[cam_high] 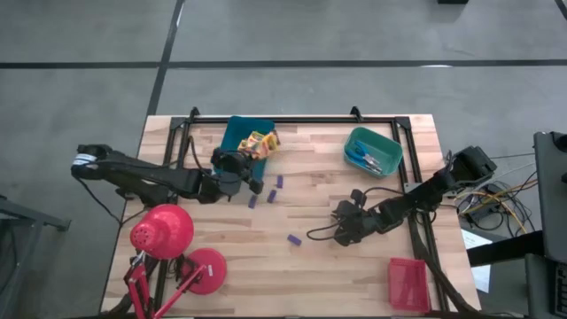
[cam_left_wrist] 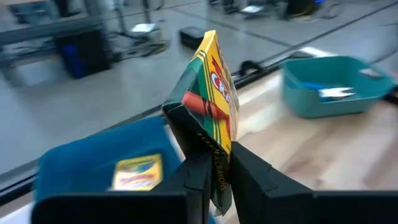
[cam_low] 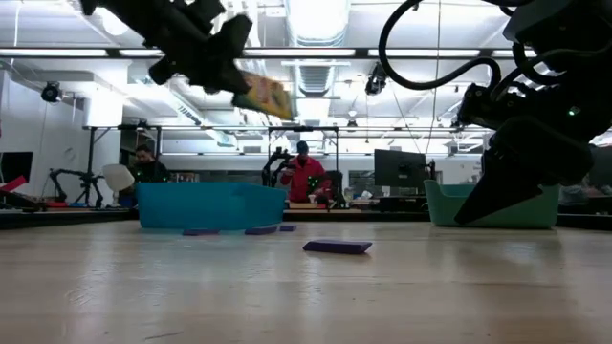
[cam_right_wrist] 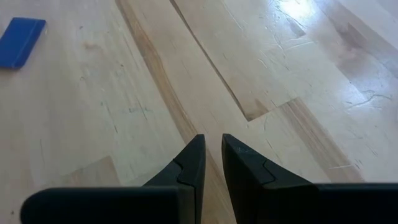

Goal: Pick & Place School Supplies
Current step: Put the yellow crayon box into the blue bin

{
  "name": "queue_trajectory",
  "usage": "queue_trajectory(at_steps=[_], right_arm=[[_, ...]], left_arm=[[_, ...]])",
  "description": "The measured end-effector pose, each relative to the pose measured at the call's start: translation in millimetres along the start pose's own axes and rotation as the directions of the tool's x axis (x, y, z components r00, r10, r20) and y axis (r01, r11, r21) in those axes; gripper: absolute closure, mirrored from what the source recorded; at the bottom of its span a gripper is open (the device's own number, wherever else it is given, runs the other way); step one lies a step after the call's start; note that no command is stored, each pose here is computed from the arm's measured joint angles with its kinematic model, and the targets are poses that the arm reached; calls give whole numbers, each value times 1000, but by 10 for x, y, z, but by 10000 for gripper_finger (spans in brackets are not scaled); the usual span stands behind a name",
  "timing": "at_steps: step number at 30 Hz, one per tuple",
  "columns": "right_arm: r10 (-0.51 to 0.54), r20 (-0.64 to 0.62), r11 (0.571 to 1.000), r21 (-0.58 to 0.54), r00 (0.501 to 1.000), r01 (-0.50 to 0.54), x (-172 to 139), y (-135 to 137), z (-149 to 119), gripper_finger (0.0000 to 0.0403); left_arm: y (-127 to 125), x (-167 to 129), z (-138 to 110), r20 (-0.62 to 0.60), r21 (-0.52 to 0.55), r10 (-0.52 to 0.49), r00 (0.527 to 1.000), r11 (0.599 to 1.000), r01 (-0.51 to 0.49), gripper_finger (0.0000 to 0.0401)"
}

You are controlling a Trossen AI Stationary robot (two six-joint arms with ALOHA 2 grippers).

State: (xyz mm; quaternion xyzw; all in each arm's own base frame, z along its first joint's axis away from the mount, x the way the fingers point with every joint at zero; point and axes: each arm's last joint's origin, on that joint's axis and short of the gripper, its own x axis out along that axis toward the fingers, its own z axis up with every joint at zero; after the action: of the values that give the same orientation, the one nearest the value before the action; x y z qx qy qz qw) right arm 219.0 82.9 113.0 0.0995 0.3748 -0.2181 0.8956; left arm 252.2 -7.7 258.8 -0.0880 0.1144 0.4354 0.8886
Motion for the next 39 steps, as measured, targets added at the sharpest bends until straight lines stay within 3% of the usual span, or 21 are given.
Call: queue_trajectory(at_steps=[17, 27, 33, 39], right_arm=[[0, 1, 1000, 0, 1000, 0, 0, 1, 1, 351], [-10, 12, 1000, -2, 1000, 10, 0, -2, 4, 351], [-25, 26, 1000, -2, 999, 25, 0, -6, 9, 351], [-35, 36, 999, -1, 999, 35, 0, -9, 12, 351]], left_arm=[[279, 187, -428, -189, 18, 249, 950, 968, -250, 354], [590, 345, -753, -314, 5, 298, 902, 950, -312, 354], [644, 422, -762, -370, -32, 259, 892, 956, -291, 354], [616, 466, -717, -349, -44, 219, 911, 968, -249, 349]])
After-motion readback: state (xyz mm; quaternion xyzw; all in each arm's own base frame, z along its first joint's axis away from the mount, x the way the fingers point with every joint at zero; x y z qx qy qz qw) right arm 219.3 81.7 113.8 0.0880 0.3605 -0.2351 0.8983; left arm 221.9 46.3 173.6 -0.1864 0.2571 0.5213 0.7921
